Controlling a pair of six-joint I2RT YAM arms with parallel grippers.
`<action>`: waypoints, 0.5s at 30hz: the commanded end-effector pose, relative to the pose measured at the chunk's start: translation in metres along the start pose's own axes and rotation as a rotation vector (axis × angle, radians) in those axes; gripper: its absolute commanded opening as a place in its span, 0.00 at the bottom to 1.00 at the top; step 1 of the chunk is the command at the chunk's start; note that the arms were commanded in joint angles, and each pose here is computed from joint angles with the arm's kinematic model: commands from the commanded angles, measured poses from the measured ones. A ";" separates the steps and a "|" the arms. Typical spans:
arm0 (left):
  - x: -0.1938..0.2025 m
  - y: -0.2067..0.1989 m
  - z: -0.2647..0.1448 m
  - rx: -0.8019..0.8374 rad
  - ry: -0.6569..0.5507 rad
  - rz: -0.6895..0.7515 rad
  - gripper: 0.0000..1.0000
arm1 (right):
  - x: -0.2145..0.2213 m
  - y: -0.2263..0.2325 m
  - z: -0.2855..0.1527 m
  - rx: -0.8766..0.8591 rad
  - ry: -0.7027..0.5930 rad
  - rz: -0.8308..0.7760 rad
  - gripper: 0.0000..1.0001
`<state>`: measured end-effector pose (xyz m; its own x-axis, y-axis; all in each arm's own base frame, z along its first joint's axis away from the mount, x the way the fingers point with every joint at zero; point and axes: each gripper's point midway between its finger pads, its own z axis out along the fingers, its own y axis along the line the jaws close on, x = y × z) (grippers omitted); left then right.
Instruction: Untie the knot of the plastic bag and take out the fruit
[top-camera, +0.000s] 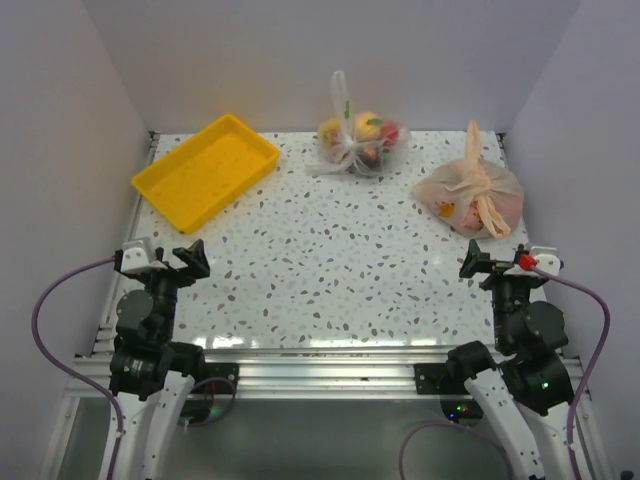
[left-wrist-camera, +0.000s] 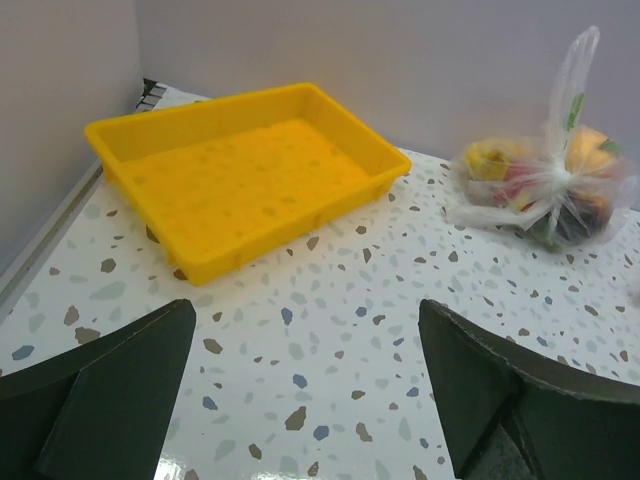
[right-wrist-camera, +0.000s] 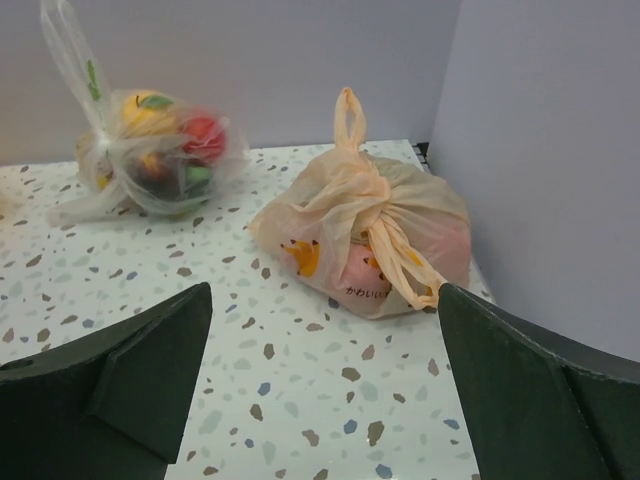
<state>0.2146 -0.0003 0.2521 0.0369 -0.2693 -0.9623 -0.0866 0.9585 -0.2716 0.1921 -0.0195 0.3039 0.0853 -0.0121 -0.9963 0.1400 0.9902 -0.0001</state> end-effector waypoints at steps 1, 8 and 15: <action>-0.014 -0.007 0.002 0.030 -0.043 0.014 1.00 | -0.014 0.000 -0.001 -0.006 -0.054 0.032 0.99; -0.016 -0.006 0.000 0.025 -0.047 0.012 1.00 | -0.012 0.009 0.007 -0.030 0.005 0.015 0.99; -0.019 -0.004 -0.004 0.024 -0.072 0.007 1.00 | -0.018 0.021 0.019 -0.051 0.057 0.045 0.99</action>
<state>0.2136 0.0001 0.2531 0.0423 -0.2700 -0.9619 -0.0862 0.9582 -0.2728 0.2087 -0.0101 0.3071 0.0115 -0.0185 -0.9998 0.1224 0.9923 -0.0170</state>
